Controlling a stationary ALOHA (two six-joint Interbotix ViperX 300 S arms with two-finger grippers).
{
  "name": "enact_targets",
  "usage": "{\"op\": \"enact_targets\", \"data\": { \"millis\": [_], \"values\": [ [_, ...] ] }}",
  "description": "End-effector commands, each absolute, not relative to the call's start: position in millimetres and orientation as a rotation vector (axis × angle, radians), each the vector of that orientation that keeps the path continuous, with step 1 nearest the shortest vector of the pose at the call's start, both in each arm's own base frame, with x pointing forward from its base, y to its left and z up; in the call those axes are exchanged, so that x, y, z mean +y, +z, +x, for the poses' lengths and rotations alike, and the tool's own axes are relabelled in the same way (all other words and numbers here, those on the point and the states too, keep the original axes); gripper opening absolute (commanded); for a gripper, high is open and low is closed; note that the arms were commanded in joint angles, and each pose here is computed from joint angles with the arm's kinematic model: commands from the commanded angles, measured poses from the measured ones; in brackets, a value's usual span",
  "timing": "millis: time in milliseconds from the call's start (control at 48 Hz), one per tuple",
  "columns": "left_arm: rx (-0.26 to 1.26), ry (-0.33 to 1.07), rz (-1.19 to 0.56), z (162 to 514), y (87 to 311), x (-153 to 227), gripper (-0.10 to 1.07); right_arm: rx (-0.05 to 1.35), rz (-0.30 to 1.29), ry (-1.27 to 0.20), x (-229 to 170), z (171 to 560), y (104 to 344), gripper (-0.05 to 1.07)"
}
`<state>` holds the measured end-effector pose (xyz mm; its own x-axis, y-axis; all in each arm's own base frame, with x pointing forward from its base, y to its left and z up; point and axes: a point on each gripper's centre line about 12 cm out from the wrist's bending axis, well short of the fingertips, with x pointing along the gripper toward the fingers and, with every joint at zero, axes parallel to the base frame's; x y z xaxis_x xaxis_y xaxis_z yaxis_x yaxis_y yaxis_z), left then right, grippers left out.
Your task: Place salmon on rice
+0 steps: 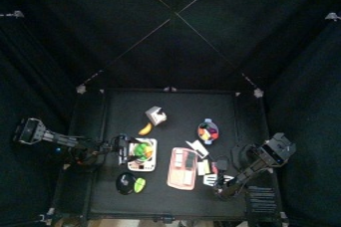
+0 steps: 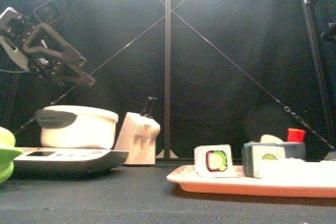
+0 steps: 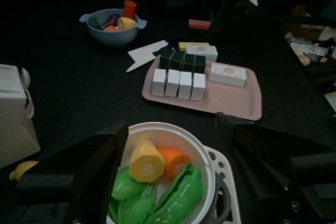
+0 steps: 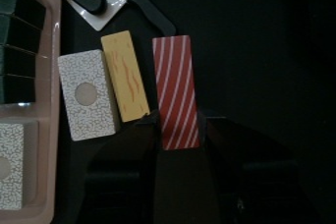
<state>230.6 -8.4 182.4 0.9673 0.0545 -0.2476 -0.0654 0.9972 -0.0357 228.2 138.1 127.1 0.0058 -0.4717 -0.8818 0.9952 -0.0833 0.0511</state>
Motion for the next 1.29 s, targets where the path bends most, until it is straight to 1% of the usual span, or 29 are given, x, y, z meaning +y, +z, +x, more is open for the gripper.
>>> {"op": "enact_targets", "data": {
  "millis": [0, 375, 521, 750, 958, 1271],
  "values": [
    [0.226, 0.057, -0.042, 234.6, 188.8, -9.6, 1.03, 0.764, 0.981, -1.42, 144.4, 236.2, 141.7, 0.66],
    [0.226, 0.056, -0.04, 234.3, 188.4, -9.6, 1.03, 0.739, 1.021, -1.366, 174.3, 273.3, 150.4, 0.66],
    [0.224, 0.046, -0.024, 234.7, 189.0, -10.6, 1.03, 0.713, 1.016, -1.363, 176.8, 284.1, 152.9, 0.66],
    [0.222, 0.035, -0.014, 235.1, 189.7, -11.8, 1.03, 0.69, 1.055, -1.348, 186.1, 302.4, 161.2, 0.66],
    [0.223, 0.034, -0.017, 235.0, 189.6, -12.3, 1.03, 0.661, 1.067, -1.365, 185.9, 325.5, 159.6, 0.66],
    [0.224, 0.032, -0.017, 234.7, 189.1, -12.7, 1.03, 0.588, 1.091, -1.385, 172.0, 361.6, 155.1, 0.66]
  ]
}}
